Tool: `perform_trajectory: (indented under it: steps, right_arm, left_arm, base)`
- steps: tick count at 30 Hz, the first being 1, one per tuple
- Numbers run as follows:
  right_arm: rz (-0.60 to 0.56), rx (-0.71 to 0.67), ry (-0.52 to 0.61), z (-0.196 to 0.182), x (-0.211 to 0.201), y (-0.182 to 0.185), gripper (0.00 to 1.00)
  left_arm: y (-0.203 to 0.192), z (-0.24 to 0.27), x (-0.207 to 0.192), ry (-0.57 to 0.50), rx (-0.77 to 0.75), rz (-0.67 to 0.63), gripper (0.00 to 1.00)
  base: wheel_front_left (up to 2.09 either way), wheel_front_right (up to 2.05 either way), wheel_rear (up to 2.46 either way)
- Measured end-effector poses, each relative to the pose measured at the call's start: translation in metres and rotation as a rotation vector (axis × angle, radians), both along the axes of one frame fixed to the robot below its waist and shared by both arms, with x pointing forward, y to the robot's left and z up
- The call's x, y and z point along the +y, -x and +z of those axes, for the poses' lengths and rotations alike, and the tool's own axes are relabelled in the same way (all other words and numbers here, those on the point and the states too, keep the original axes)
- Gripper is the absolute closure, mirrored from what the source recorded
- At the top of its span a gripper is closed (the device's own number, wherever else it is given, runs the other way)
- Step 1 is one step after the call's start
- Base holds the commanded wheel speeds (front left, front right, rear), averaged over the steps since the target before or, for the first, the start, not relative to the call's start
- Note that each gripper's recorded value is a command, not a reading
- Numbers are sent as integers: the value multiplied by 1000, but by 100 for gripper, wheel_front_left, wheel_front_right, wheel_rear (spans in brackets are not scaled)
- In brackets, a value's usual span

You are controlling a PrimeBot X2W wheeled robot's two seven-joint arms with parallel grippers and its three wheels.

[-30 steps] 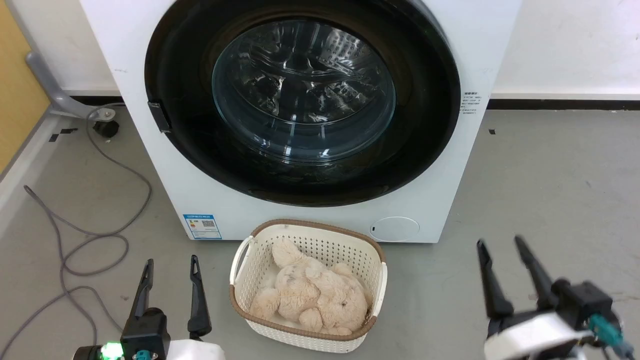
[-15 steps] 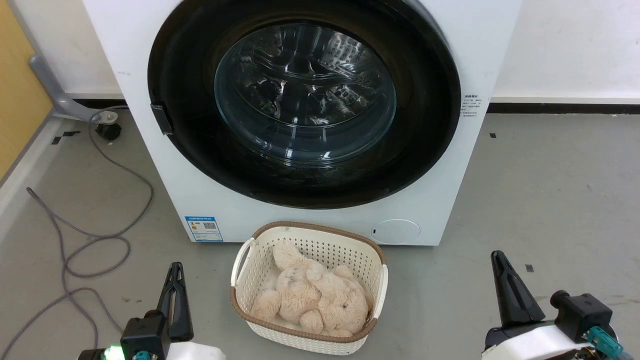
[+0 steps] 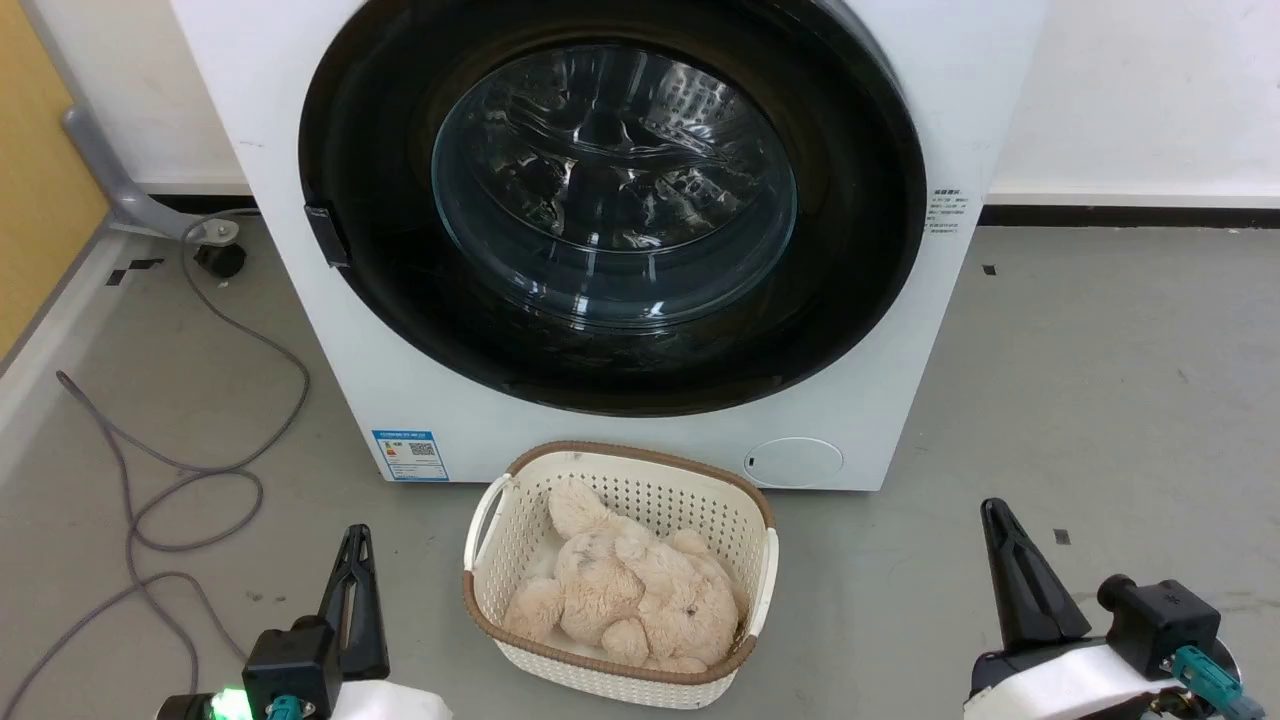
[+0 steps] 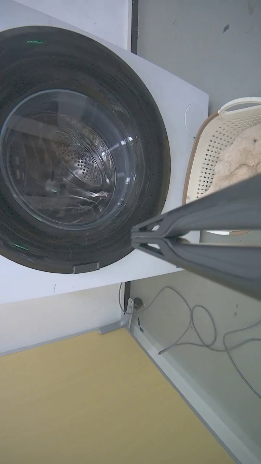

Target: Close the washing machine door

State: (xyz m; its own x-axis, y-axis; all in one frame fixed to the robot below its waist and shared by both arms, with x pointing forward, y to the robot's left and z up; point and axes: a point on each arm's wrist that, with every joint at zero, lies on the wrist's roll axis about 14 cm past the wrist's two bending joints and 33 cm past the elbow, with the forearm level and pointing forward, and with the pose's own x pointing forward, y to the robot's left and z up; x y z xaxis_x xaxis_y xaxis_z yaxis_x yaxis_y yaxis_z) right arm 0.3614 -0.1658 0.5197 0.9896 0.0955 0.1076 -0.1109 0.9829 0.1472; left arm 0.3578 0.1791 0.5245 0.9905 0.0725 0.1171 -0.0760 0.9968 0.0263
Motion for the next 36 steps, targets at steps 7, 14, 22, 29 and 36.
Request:
perform_trajectory:
  steps: [7, 14, 22, 29, 36]
  right_arm:
    - [4, 7, 13, 0, 1, -1, 100]
    - [8, 11, 33, 1, 2, -2, 100]
    - [11, 20, 45, 1, 2, -3, 100]
    - [14, 26, 56, 1, 3, -3, 100]
    - [15, 29, 67, 3, 3, -4, 100]
  left_arm:
    - [0, -1, 0, 1, 11, -2, 100]
    - [-1, -1, 0, -2, 18, -7, 100]
    - [-2, -2, 0, 1, 30, -12, 100]
    - [-3, -2, 0, 3, 40, -19, 100]
    - [-3, -2, 0, 0, 48, -23, 100]
  base:
    - [0, 0, 0]
    - [0, 0, 0]
    - [0, 0, 0]
    - [0, 0, 0]
    - [0, 0, 0]
